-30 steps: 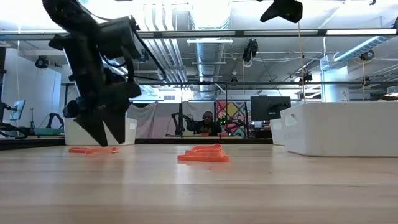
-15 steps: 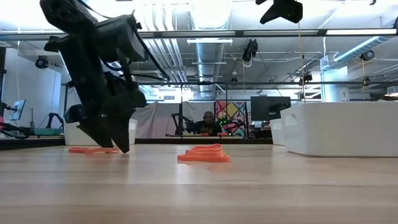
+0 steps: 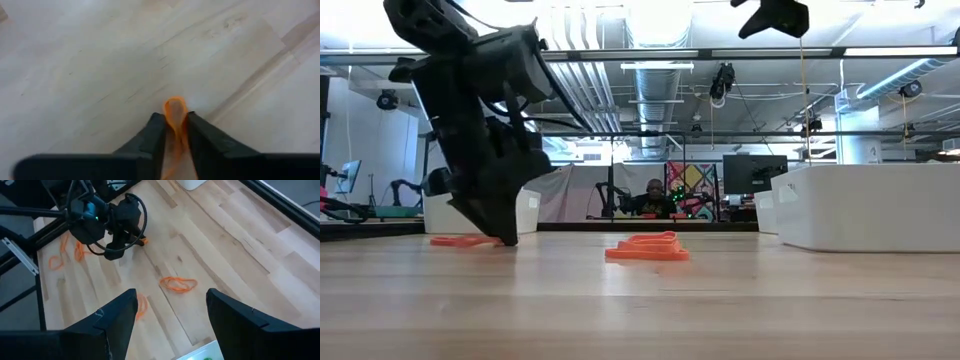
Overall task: Sort rubber bands into baskets
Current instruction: Put the orange rubber band into the top left white bin
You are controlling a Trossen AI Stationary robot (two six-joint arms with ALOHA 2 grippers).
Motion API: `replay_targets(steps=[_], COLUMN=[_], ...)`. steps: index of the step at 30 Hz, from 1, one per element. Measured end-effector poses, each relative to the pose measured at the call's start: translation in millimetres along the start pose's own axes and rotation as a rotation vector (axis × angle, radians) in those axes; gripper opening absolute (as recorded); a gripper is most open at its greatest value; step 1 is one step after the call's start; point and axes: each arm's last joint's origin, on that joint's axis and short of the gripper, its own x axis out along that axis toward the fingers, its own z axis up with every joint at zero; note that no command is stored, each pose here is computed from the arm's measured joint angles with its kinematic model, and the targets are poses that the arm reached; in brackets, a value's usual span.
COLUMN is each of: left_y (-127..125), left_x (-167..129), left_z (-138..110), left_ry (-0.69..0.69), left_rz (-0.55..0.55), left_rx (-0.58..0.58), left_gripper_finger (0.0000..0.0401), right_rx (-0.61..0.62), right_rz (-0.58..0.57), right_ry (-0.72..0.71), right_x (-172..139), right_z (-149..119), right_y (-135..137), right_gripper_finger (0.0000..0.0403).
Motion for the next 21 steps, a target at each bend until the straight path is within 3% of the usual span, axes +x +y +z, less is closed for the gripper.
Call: replay_targets(steps=[4,9,12,18,21], left_y=[7.2,25.6,36.1,71.8,97.7], left_x=[-6.0,-19.4,-31.9,-55.2,-63.5], left_z=[5.9,21.0,36.9,67.8,82.1], left_ry=[0.041,0.07,0.005,-0.095,-0.145], left_rz=[-0.027,-0.063,-0.103,-0.167,-0.145], left_rx=[0.015,0.01,-0.03,-0.143,-0.201], left_gripper_finger=[0.0007,0.0002,0.0001,0.0,0.0], right_rx=[0.022,0.025,0.031,-0.077,-0.145], right_rz=[0.001,0.001,0.002,-0.059,-0.085], right_ry=[0.001,0.001,-0.003,-0.094,-0.098], right_x=[0.0,0.0,3.1,16.7,20.5], right_z=[-0.1,-0.1,1.2,10.9,12.3], right_y=[0.1,0.1,0.7,3.2,2.1], right_gripper_finger=[0.0231,0.0231,0.0231,0.0231,0.0231])
